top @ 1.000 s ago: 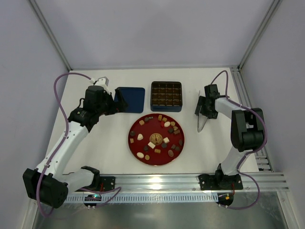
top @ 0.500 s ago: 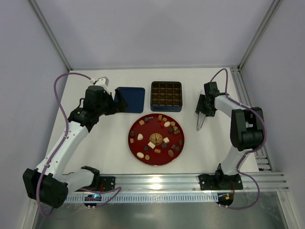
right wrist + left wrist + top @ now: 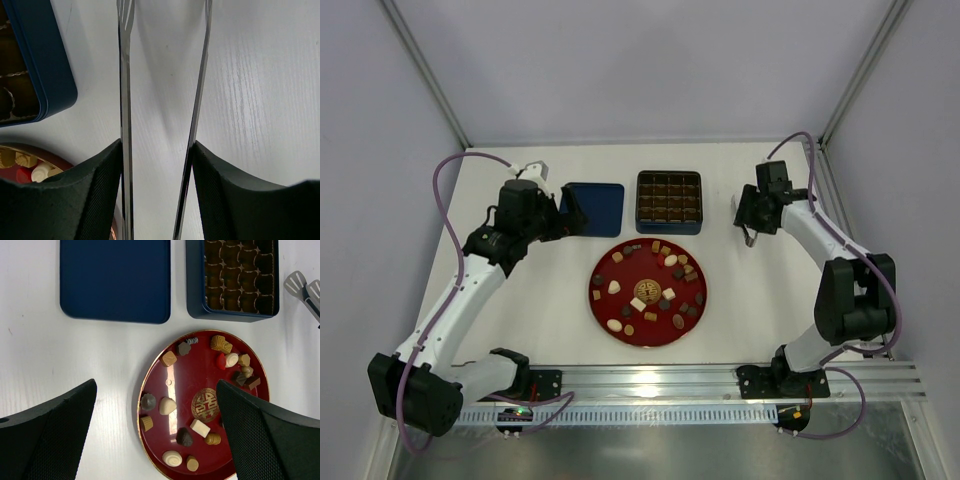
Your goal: Pack the chocolate
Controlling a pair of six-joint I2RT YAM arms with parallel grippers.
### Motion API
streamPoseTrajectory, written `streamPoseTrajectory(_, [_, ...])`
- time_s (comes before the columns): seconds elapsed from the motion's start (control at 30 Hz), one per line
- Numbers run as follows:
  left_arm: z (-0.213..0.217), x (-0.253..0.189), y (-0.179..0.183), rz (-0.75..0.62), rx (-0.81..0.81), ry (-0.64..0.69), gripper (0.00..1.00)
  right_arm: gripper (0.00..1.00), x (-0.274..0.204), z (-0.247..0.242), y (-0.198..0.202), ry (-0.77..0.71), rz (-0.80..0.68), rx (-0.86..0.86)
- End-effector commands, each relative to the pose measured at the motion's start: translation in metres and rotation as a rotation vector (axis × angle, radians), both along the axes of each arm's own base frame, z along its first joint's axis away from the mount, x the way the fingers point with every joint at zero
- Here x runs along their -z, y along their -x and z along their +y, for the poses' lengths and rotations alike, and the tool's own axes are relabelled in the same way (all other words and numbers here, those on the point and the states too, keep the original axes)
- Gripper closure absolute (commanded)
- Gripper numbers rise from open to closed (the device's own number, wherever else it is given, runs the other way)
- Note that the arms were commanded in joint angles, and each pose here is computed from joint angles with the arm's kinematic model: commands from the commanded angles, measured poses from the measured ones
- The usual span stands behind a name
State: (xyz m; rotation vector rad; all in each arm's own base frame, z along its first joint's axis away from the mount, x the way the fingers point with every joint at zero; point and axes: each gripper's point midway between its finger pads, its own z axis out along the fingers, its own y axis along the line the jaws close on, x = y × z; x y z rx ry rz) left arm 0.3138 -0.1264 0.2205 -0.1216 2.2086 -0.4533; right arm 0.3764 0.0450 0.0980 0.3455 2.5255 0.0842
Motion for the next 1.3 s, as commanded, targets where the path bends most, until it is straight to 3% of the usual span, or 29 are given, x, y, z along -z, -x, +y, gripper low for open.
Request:
streamPoseTrajectory(0.0, [0.002, -0.011, -0.006, -0.046, -0.003, -0.001, 0.0, 0.43, -0.032, 0.006, 0.0, -0.006, -0.064, -0.031])
streamPoseTrajectory(0.6, [0.003, -0.011, -0.006, -0.047, -0.008, -0.004, 0.0, 0.5, -0.089, 0.021, 0.021, -0.035, -0.145, -0.079])
streamPoseTrajectory(1.27, [0.003, -0.007, -0.006, -0.037, -0.009, -0.009, 0.0, 0.53, -0.148, 0.108, 0.106, -0.156, -0.201, -0.327])
